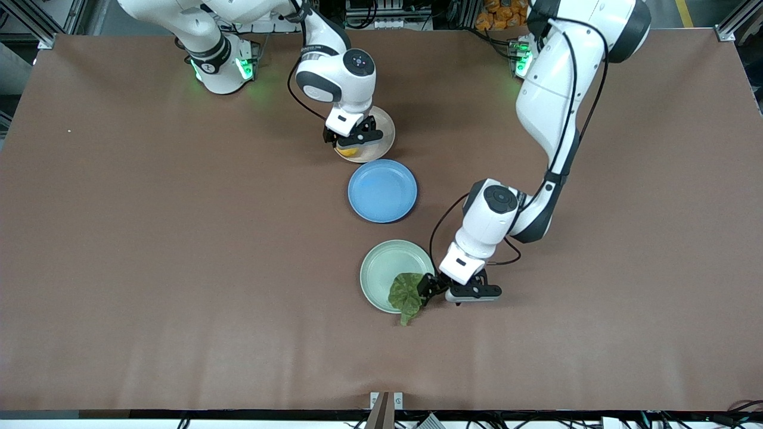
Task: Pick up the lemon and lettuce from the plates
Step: 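Grasp the lemon with the right gripper while the left gripper grasps the lettuce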
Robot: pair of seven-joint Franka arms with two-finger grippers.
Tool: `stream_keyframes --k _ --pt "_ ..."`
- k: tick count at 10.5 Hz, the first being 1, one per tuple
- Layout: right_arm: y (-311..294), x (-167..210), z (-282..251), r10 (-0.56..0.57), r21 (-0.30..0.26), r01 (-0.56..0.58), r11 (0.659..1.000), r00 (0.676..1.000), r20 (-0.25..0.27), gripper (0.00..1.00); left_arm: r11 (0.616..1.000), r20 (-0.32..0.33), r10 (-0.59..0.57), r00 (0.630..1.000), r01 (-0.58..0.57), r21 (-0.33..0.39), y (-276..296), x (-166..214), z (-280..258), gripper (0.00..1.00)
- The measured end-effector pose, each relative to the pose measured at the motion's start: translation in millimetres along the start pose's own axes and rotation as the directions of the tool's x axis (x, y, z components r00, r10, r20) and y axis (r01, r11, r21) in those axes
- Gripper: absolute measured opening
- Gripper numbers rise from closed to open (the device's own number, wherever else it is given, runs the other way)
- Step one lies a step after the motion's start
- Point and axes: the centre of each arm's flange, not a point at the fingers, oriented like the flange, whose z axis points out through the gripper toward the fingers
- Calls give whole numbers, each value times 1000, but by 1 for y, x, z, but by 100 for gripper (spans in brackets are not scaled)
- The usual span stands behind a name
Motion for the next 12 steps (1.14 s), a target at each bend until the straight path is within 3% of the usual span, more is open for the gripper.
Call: stream_keyframes --k 1,3,6,12 --pt "-1 -1 3 -4 -3 5 1000 1000 0 96 1000 -22 6 1000 -6 1 -4 7 1 100" --pt "-1 0 3 3 -2 -3 1000 1000 -1 70 1000 -63 19 998 -20 -14 0 25 -8 100" --pt "-1 9 -4 18 6 -18 1000 1000 -12 70 999 -79 33 996 -37 -38 16 22 -12 100" --pt "39 45 -52 61 7 -61 998 997 -41 70 989 -43 116 992 -120 -85 76 -31 -8 100"
